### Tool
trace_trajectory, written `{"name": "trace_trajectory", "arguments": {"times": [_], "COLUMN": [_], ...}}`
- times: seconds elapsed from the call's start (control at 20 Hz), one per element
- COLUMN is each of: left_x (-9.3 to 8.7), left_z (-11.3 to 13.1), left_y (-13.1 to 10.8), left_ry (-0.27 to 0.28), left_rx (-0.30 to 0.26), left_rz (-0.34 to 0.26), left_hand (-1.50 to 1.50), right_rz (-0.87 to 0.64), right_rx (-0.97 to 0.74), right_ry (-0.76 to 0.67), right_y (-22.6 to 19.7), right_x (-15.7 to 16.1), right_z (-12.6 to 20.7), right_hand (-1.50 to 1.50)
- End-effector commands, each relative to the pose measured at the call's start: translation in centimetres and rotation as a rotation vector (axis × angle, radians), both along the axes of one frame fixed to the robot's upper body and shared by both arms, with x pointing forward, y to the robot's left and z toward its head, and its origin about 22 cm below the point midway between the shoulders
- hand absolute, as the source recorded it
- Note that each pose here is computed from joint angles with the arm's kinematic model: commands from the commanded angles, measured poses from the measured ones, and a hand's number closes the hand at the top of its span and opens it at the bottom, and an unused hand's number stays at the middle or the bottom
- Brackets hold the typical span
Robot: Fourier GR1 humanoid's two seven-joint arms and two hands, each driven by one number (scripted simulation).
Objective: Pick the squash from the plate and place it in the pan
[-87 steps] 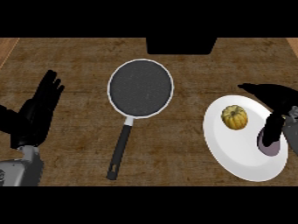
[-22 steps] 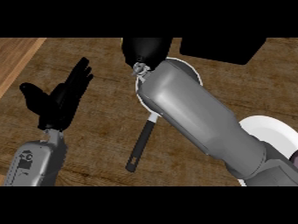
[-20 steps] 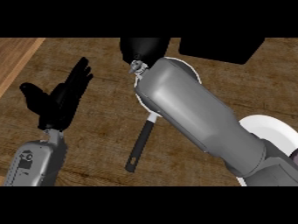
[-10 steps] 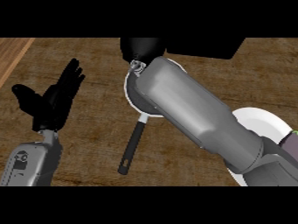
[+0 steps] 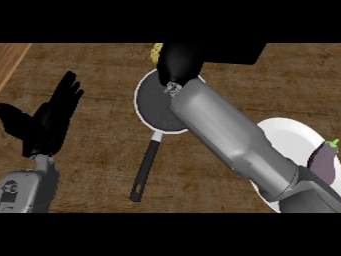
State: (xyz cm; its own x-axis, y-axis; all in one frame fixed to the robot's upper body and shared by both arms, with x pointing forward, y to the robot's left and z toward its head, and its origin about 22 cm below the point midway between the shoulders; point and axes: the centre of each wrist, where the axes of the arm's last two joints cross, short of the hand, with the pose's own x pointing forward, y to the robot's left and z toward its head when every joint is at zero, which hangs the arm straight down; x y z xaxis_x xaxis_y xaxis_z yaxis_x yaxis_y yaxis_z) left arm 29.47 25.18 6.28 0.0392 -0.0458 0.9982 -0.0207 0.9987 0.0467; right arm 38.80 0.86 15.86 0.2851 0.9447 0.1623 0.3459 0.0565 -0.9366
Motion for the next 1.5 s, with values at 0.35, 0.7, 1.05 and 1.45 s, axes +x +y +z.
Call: {"name": "trace_trajectory", "arguments": {"times": [0.35,0.7,1.05,1.45], "left_x": [-0.9,1.2,-0.2,-2.2], "left_z": [-1.5,1.3,0.7,-1.6], "left_y": [0.0,0.4,1.7,1.7], "left_ry": [-0.009,-0.028,-0.018,0.017], "left_rx": [0.006,-0.006,-0.004,-0.014], "left_rz": [-0.003,0.005,0.017,0.053], "left_hand": [0.0,0.0,0.0,0.0], "right_rz": [-0.109,-0.227,-0.111,-0.097], "right_rx": [0.157,0.414,0.51,0.849], "right_ry": [0.059,0.158,-0.001,-0.274], "right_y": [-4.4,-6.7,-7.0,-6.8], "right_x": [1.5,1.1,0.3,-1.8], "right_z": [-9.0,-11.8,-13.2,-12.0], "right_hand": [1.5,-1.5,-1.5,-1.5]}}
